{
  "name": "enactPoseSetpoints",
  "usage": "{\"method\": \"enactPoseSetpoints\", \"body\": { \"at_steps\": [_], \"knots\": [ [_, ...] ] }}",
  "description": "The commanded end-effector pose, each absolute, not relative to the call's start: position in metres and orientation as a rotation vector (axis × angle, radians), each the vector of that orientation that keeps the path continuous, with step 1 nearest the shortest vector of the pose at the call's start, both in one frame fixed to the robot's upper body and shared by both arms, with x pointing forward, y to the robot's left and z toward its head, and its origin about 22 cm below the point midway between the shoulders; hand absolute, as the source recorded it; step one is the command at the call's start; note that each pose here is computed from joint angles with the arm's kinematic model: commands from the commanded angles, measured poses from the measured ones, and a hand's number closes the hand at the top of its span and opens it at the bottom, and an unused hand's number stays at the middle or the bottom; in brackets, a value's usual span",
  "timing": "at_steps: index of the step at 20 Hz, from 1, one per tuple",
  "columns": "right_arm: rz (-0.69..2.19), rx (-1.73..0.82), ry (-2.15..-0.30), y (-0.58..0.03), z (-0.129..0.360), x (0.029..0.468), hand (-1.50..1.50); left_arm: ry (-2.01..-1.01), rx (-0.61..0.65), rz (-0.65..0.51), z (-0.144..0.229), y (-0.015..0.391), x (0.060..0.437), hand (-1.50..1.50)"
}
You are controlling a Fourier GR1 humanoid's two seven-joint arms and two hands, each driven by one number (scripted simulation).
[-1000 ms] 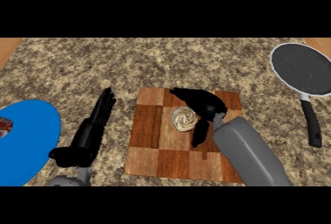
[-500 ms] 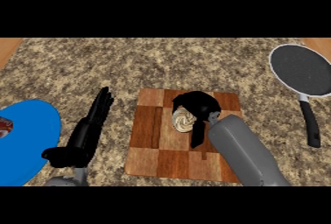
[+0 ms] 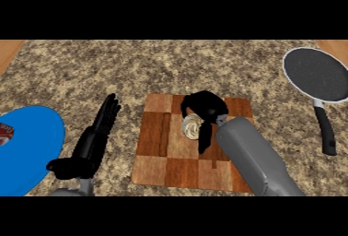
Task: Pick the cupcake from the cutting board and place it in the pan
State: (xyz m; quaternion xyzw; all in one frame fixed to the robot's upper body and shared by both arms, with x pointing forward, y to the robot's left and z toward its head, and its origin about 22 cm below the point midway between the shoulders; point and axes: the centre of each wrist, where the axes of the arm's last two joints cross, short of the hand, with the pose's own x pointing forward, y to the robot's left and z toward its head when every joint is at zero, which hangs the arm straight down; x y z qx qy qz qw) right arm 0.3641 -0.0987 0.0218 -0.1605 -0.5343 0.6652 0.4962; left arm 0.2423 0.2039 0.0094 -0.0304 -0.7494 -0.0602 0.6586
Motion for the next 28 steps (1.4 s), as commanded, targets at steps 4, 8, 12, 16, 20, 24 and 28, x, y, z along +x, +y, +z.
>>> {"method": "enactPoseSetpoints", "body": {
  "at_steps": [4,8,12,16,20,24,28],
  "knots": [
    [1.344,-0.61,-1.344,-0.125,0.038,0.376,1.5,-1.69,-0.054,-0.129,0.018,0.21,0.242,0.0],
    [0.866,-0.915,-1.087,-0.181,0.064,0.409,1.5,-1.69,-0.054,-0.136,0.01,0.207,0.243,0.0],
    [0.568,-1.188,-0.978,-0.192,0.1,0.429,1.5,-1.715,-0.088,-0.144,0.014,0.196,0.245,0.0],
    [0.367,-1.407,-1.052,-0.179,0.136,0.442,1.5,-1.696,-0.107,-0.159,0.014,0.19,0.242,0.0],
    [0.211,-1.47,-1.078,-0.165,0.163,0.453,1.5,-1.696,-0.102,-0.154,0.009,0.213,0.246,0.0],
    [0.058,-1.472,-1.059,-0.178,0.144,0.458,1.5,-1.715,-0.082,-0.157,0.016,0.186,0.25,0.0],
    [-0.1,-1.448,-1.071,-0.225,0.16,0.464,1.5,-1.704,-0.096,-0.154,0.014,0.195,0.252,0.0]
  ]
}}
